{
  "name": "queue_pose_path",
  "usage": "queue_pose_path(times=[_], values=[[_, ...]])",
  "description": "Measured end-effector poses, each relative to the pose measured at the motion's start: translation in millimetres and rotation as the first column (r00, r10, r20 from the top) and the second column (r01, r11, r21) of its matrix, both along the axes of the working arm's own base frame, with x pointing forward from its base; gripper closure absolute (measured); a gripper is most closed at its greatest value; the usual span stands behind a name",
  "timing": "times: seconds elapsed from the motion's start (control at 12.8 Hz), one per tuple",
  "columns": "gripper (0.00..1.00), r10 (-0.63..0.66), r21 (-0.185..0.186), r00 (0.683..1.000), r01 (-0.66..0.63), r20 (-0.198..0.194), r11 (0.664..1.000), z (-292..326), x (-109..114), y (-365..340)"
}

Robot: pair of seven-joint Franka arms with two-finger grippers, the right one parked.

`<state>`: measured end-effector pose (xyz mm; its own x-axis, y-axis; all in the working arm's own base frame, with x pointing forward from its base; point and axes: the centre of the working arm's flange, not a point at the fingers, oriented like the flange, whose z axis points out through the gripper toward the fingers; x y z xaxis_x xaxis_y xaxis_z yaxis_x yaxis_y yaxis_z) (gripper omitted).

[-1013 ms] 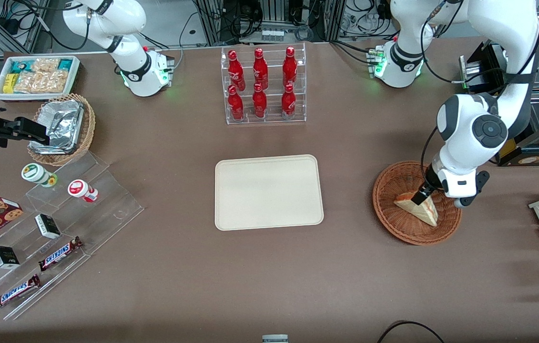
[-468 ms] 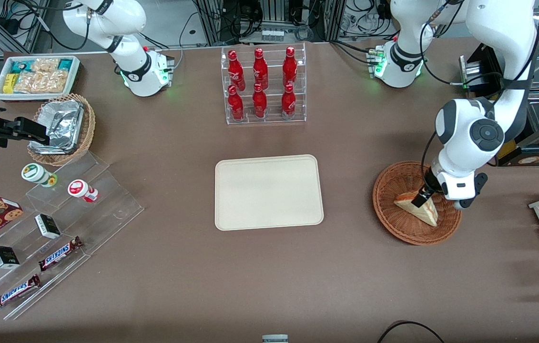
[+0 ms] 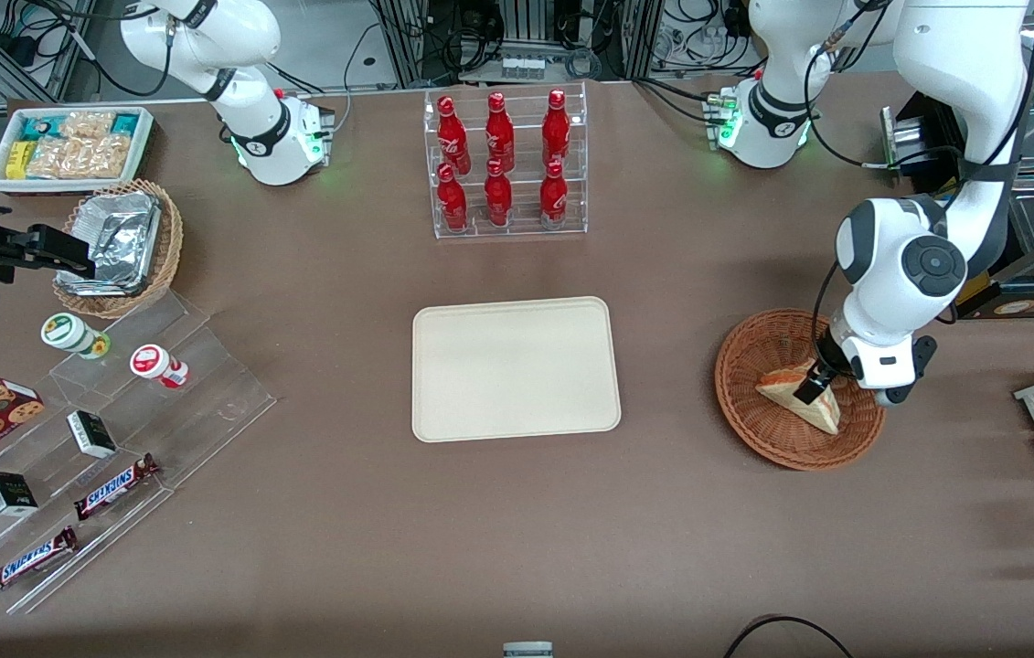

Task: Place sandwich from basket to tray
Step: 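Lower the left gripper and close it on the sandwich, then lift the sandwich and carry it over the cream tray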

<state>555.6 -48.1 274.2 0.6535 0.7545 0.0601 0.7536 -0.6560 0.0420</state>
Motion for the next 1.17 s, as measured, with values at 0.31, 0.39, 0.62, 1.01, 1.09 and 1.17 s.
queue_pose_path(times=[0.31, 0.39, 0.62, 1.01, 1.09, 1.17], values=[[0.00, 0.000, 0.002, 1.000, 0.000, -0.010, 1.000, -11.2, -0.4, 0.1], [0.00, 0.000, 0.003, 1.000, 0.000, -0.015, 1.000, -14.4, -0.8, 0.1], [0.00, 0.000, 0.004, 1.000, 0.000, -0.021, 1.000, -21.6, -1.3, 0.2], [0.11, 0.023, 0.001, 1.000, -0.023, -0.007, 1.000, -22.0, 0.2, 0.0], [0.24, 0.040, -0.001, 0.999, -0.040, 0.000, 0.999, -20.1, 2.0, -0.4], [0.40, 0.046, -0.002, 0.999, -0.046, 0.008, 0.999, -17.3, 4.5, -0.7]])
